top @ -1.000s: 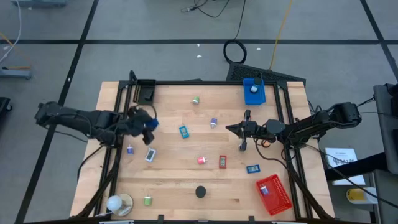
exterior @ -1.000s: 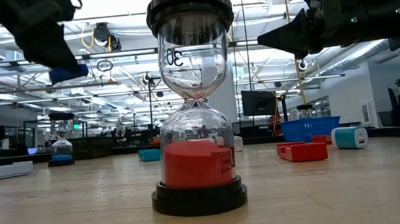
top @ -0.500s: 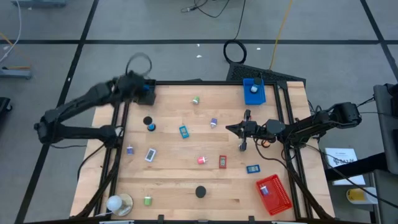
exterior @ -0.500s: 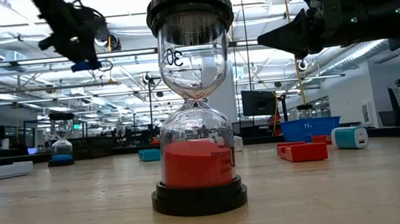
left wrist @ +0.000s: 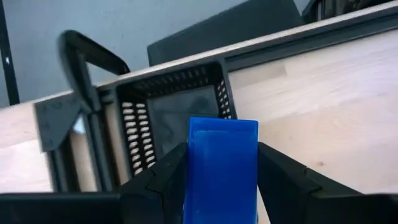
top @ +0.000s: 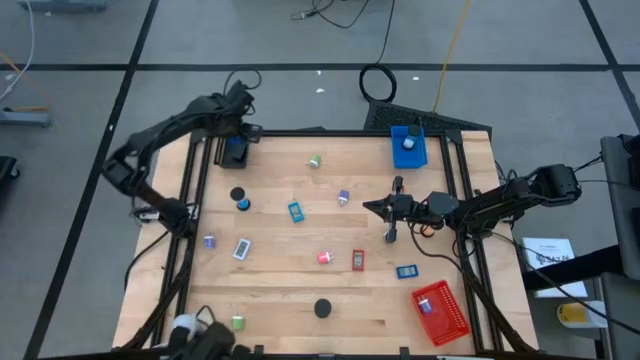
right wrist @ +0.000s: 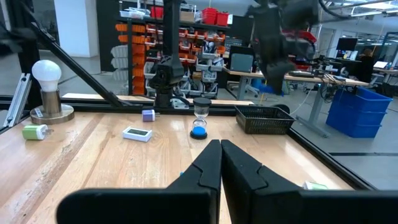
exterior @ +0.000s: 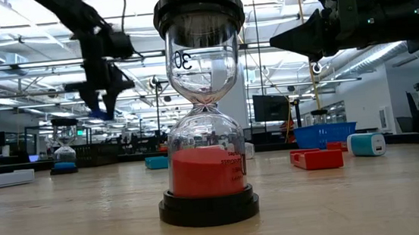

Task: Pick & Place Office items
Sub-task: Put the left blue digital timer into the black basket

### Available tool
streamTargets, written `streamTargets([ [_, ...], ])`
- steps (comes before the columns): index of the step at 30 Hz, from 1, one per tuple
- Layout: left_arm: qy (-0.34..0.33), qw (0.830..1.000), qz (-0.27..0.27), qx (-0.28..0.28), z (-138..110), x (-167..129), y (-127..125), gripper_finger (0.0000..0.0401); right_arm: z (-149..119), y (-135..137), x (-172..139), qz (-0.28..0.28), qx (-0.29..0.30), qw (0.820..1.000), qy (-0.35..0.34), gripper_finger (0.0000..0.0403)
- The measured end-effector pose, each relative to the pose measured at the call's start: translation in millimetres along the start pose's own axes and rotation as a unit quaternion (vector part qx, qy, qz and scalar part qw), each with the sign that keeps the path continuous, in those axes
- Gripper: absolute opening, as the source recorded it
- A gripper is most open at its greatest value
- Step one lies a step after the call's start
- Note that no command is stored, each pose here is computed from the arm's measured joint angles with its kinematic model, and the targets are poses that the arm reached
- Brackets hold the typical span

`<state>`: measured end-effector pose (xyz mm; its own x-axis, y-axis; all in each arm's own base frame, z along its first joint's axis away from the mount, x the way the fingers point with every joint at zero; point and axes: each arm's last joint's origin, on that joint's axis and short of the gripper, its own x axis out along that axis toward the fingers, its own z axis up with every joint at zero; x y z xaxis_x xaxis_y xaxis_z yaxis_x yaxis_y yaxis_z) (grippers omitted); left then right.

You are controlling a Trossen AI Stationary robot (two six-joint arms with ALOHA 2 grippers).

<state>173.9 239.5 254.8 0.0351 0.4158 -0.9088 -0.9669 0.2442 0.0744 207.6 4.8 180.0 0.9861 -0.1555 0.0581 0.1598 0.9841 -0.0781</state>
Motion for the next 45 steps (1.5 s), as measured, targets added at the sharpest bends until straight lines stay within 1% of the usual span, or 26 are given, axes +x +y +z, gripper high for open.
streamTargets([
  [5,-0.014,1.0,-0.003,-0.004,9.8,22.6,-8.8,0.016,0.0,0.0,0.0,0.0,0.0,1.0,0.0,0.0004],
  [9,-0.007,1.0,0.007,-0.014,14.1,38.8,-6.3,0.0159,0.0,0.1,0.0,0.0,0.0,1.0,0.0,0.0004],
  [13,-0.008,0.999,0.046,-0.018,15.6,46.9,-1.4,0.0168,0.0,0.0,0.0,0.0,0.0,1.0,0.0,0.0004],
  [16,-0.006,0.998,0.054,-0.012,15.1,48.8,-2.3,0.0164,0.0,0.1,0.0,0.0,0.0,1.0,0.0,0.0004],
  [21,-0.007,0.999,0.052,-0.007,14.1,47.9,-5.8,0.0161,0.0,0.1,0.0,0.0,0.0,1.0,0.0,0.0004],
  [25,-0.01,0.999,0.035,-0.005,13.1,41.9,-8.2,0.0166,0.0,0.1,0.0,0.0,0.0,1.0,0.0,0.0004],
  [27,-0.021,0.999,0.019,-0.019,13.1,32.2,-8.7,0.0163,0.0,0.0,0.0,0.0,0.0,1.0,0.0,0.0004],
  [29,-0.034,0.998,0.008,-0.045,13.1,22.4,-7.8,0.016,0.0,0.1,0.0,0.0,0.0,1.0,0.0,0.0004],
  [32,-0.038,0.996,0.011,-0.077,9.2,12.0,-8.3,0.016,0.0,0.1,0.0,0.0,0.0,1.0,0.0,0.0004],
  [35,-0.024,0.995,0.047,-0.084,1.0,10.8,-13.0,0.0162,0.0,0.1,0.0,0.0,0.0,1.0,0.0,0.0004],
  [37,-0.021,0.994,0.068,-0.079,-4.5,13.0,-18.3,0.0161,0.0,0.1,0.0,0.0,0.0,1.0,0.0,0.0004],
  [41,-0.03,0.993,0.074,-0.086,-15.7,22.6,-28.2,0.016,0.0,0.1,0.0,0.0,0.0,1.0,0.0,0.0004],
  [45,-0.039,0.99,0.102,-0.089,-30.2,34.2,-30.9,0.016,0.0,0.1,0.0,0.0,0.0,1.0,0.0,0.0004],
])
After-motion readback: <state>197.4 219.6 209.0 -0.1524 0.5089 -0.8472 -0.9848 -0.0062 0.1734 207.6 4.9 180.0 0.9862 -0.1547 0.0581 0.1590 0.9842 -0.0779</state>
